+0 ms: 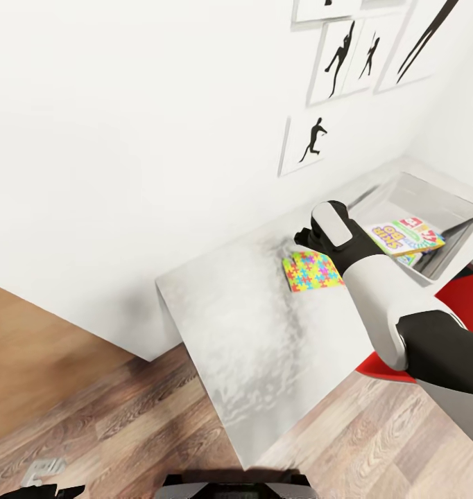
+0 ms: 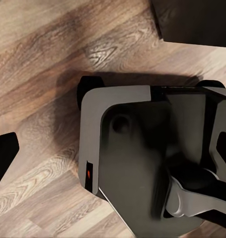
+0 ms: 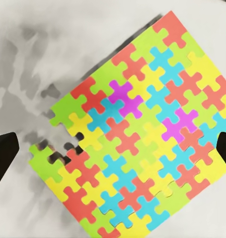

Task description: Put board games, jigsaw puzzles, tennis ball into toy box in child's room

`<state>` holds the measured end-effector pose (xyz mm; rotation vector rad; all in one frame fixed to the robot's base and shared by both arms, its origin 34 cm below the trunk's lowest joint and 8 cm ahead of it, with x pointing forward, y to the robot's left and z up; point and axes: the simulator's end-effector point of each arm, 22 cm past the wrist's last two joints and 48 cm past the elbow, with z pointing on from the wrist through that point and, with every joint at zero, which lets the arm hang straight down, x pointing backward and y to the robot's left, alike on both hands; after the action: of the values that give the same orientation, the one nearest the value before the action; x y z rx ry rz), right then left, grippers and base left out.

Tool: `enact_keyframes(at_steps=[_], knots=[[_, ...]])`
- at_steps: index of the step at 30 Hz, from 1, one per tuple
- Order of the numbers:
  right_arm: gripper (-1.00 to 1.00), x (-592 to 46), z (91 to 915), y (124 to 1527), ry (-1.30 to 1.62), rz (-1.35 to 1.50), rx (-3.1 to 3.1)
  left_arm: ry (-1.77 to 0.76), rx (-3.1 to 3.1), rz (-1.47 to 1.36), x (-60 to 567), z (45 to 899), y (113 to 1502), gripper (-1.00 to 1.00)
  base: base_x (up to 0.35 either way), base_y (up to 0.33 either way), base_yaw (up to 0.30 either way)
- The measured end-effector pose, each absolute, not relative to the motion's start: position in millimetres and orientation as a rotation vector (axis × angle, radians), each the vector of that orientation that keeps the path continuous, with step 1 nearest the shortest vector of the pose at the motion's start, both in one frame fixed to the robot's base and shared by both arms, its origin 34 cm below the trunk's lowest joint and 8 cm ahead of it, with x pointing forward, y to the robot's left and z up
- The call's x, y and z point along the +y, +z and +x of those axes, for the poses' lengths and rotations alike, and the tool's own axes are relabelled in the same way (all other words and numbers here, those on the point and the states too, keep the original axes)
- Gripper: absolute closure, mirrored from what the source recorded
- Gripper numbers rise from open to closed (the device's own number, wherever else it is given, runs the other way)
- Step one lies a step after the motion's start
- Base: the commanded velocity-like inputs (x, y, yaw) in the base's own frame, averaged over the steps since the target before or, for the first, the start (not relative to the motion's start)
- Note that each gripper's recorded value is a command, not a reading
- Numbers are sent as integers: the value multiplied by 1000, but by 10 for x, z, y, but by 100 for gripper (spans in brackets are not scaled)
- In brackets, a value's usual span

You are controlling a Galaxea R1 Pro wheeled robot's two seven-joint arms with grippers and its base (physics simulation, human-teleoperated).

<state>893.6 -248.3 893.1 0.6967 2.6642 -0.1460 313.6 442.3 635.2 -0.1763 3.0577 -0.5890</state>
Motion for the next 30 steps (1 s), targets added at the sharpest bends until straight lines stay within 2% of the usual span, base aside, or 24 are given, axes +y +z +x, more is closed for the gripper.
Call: enact_keyframes(at_steps=[13, 24, 30], knots=[[-100, -2500, 8904, 8757, -158, 699, 2687, -537, 3067, -194, 4562, 3142, 6317, -100, 0, 0, 0], [-100, -2521, 8853, 8612, -186, 700, 2711, -72, 3004, -392, 5518, 3971, 6378, -100, 0, 0, 0], [-100, -2565, 8815, 8538, -219, 709, 2722, -2, 2982, -434, 5698, 4364, 6540, -100, 0, 0, 0]])
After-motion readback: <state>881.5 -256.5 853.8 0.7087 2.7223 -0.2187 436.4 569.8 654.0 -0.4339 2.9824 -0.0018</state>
